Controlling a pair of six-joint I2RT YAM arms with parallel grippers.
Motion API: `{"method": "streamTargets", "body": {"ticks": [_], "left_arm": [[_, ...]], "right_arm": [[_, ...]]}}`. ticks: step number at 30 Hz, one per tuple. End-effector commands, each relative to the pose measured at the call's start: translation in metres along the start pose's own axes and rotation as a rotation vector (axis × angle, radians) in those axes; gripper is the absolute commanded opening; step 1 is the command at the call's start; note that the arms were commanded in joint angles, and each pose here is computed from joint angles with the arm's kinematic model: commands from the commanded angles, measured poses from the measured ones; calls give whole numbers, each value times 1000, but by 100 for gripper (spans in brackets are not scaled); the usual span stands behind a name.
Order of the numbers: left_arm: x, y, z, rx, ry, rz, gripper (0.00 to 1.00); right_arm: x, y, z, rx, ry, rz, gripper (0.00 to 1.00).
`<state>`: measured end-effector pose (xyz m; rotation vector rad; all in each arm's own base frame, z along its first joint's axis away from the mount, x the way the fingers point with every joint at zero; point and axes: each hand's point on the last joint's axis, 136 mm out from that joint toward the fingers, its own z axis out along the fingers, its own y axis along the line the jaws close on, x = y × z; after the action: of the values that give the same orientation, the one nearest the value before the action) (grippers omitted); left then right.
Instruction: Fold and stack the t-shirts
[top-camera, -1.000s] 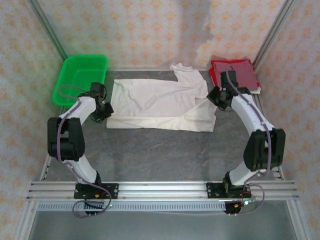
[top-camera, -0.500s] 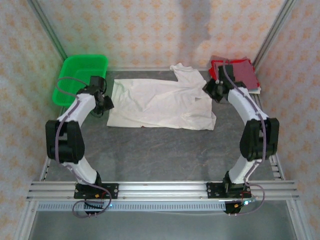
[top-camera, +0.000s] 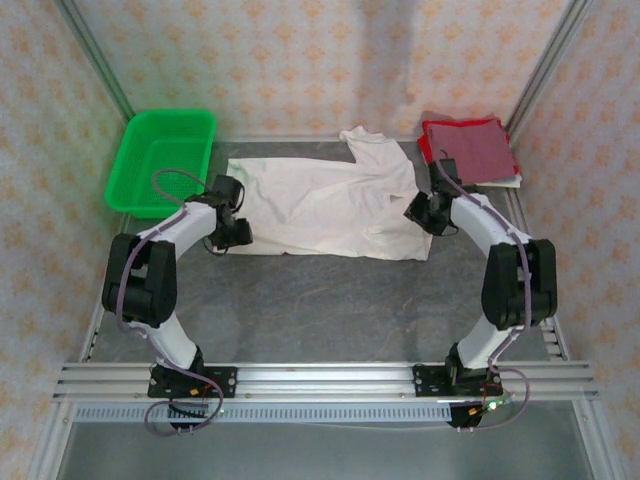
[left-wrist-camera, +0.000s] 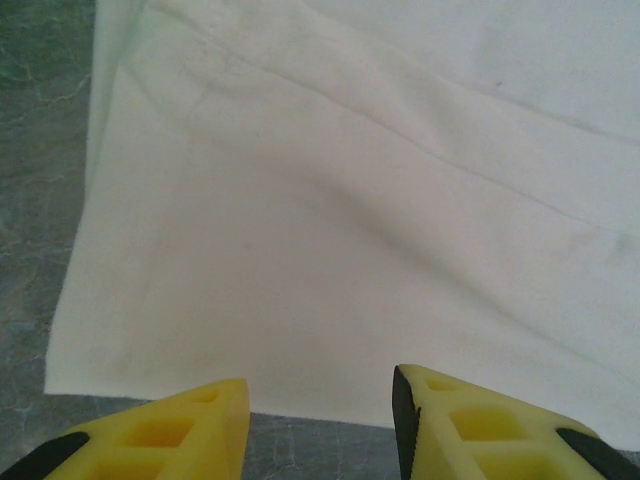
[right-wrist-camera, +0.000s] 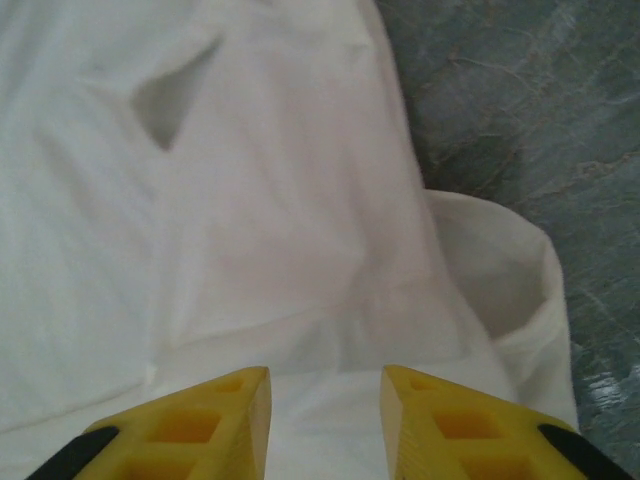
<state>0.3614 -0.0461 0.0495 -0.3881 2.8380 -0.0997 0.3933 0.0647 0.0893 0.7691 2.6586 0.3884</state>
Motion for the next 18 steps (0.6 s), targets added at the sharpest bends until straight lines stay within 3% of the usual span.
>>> {"method": "streamTargets", "body": {"ticks": [1,7,18], "left_arm": [[-11,-9,0,23,-25,14,42],[-6,-4,0,6,-34,17,43],[-5,-4,0,2,-35,7,42]], "right_arm": [[-6,-15,7,83,-10,1,36],[1,-23,30,94,39,11,36],[-11,-7,28,29,-1,28,1]]}}
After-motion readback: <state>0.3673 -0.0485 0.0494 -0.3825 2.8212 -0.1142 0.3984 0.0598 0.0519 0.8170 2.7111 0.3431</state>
